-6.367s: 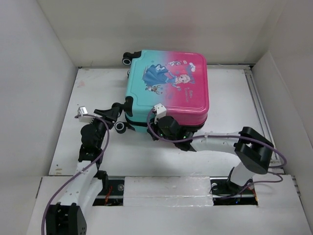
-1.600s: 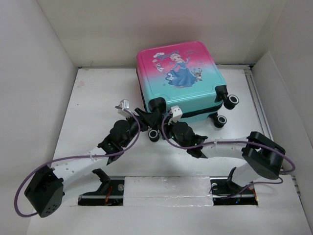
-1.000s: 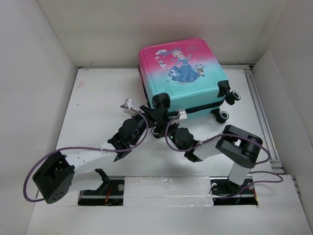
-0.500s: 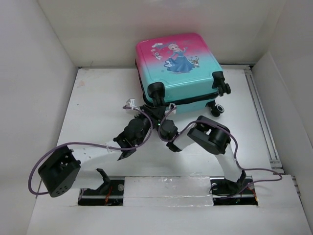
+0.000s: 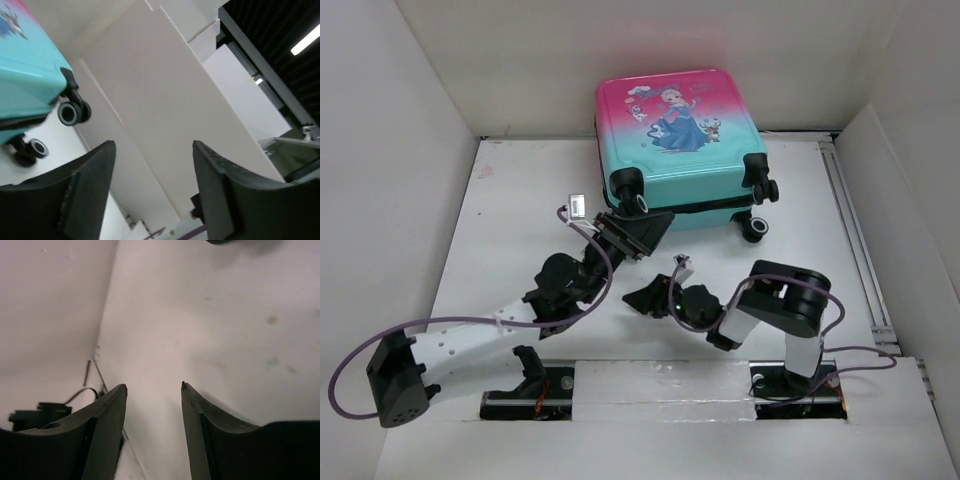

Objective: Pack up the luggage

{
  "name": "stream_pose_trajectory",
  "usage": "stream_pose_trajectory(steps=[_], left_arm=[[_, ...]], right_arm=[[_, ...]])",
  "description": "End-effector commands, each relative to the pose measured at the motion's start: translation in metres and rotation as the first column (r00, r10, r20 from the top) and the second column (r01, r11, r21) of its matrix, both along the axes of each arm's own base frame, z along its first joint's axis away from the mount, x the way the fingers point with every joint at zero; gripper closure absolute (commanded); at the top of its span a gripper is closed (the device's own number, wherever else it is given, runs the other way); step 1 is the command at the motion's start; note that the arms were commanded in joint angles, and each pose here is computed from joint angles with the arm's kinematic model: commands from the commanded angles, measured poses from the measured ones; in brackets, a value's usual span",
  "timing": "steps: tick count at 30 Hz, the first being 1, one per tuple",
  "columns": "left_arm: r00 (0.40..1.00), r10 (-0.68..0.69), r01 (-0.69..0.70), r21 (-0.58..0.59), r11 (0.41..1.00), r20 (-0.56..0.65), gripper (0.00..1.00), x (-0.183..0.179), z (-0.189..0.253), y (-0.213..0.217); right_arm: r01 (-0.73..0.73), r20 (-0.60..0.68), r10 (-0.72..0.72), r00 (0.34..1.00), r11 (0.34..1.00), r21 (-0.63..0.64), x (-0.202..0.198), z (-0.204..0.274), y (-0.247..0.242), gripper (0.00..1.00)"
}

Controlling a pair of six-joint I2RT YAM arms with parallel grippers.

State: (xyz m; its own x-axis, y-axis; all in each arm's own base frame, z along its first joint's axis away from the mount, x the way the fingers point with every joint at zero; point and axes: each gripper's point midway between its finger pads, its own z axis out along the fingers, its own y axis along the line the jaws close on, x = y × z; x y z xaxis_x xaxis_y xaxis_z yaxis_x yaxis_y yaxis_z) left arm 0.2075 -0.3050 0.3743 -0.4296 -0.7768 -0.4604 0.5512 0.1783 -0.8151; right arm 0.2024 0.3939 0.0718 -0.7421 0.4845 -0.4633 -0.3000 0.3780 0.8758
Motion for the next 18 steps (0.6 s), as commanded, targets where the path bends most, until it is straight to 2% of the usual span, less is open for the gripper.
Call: stream_pose_trajectory(steps=[1, 2, 3, 5, 6, 7, 9, 10, 11, 12, 13, 14, 15, 16, 17, 18], left_arm=[[0.991, 0.101, -0.104, 0.041, 0.994, 0.086, 0.37, 0.003, 0.025, 0.025], [0.988, 0.147, -0.153, 0.130, 0.980, 0.051, 0.35, 0.010, 0.005, 0.031], [0.971, 0.235, -0.239, 0.163, 0.957, 0.042, 0.34, 0.021, -0.001, 0.047], [0.944, 0.328, -0.327, 0.198, 0.924, 0.027, 0.34, 0.031, -0.011, 0.076], [0.934, 0.357, -0.349, 0.241, 0.905, 0.011, 0.34, 0.035, -0.028, 0.085], [0.924, 0.381, -0.359, 0.282, 0.890, -0.028, 0.34, 0.039, -0.058, 0.093], [0.888, 0.453, -0.407, 0.322, 0.855, -0.078, 0.35, 0.047, -0.088, 0.119], [0.876, 0.472, -0.418, 0.335, 0.845, -0.098, 0.35, 0.049, -0.102, 0.127], [0.870, 0.478, -0.412, 0.353, 0.840, -0.120, 0.36, 0.047, -0.123, 0.134], [0.850, 0.510, -0.439, 0.358, 0.824, -0.131, 0.36, 0.053, -0.133, 0.147], [0.844, 0.520, -0.443, 0.371, 0.816, -0.135, 0.36, 0.055, -0.143, 0.153], [0.852, 0.503, -0.417, 0.392, 0.820, -0.144, 0.36, 0.055, -0.159, 0.153], [0.835, 0.528, -0.437, 0.397, 0.807, -0.156, 0.38, 0.061, -0.166, 0.164], [0.837, 0.525, -0.436, 0.392, 0.810, -0.154, 0.38, 0.063, -0.167, 0.165], [0.845, 0.511, -0.418, 0.400, 0.816, -0.160, 0.38, 0.064, -0.173, 0.163], [0.835, 0.524, -0.413, 0.437, 0.799, -0.170, 0.38, 0.068, -0.184, 0.164]], right_arm=[[-0.048, 0.208, -0.003, 0.978, 0.970, 0.240, -0.008, 0.089, -0.016, 0.47], [-0.049, 0.233, -0.007, 0.972, 0.971, 0.236, -0.011, 0.096, -0.021, 0.45], [-0.046, 0.232, -0.002, 0.973, 0.978, 0.204, -0.012, 0.091, -0.024, 0.44], [-0.049, 0.243, 0.012, 0.970, 0.988, 0.148, -0.012, 0.090, -0.029, 0.42], [-0.050, 0.303, 0.003, 0.953, 0.988, 0.148, -0.011, 0.114, -0.030, 0.41], [-0.043, 0.276, 0.036, 0.961, 0.999, 0.021, -0.010, 0.093, -0.030, 0.39], [0.007, 0.357, 0.002, 0.934, 1.000, -0.025, 0.000, 0.138, -0.030, 0.35], [0.045, 0.358, 0.033, 0.933, 0.977, -0.207, 0.003, 0.115, -0.037, 0.32], [0.139, 0.409, -0.041, 0.912, 0.967, -0.213, 0.017, 0.143, -0.041, 0.27], [0.182, 0.436, -0.059, 0.898, 0.952, -0.245, 0.023, 0.153, -0.046, 0.18], [0.239, 0.477, -0.079, 0.875, 0.928, -0.285, 0.032, 0.164, -0.053, 0.14], [0.299, 0.489, -0.100, 0.867, 0.888, -0.349, 0.044, 0.162, -0.064, 0.07], [0.326, 0.521, -0.118, 0.845, 0.887, -0.328, 0.055, 0.195, -0.060, 0.05], [0.339, 0.527, -0.092, 0.845, 0.855, -0.393, 0.068, 0.190, -0.057, 0.00], [0.326, 0.506, -0.049, 0.861, 0.817, -0.476, 0.076, 0.179, -0.057, 0.00], [0.346, 0.522, -0.068, 0.850, 0.820, -0.455, 0.092, 0.210, -0.049, 0.00]])
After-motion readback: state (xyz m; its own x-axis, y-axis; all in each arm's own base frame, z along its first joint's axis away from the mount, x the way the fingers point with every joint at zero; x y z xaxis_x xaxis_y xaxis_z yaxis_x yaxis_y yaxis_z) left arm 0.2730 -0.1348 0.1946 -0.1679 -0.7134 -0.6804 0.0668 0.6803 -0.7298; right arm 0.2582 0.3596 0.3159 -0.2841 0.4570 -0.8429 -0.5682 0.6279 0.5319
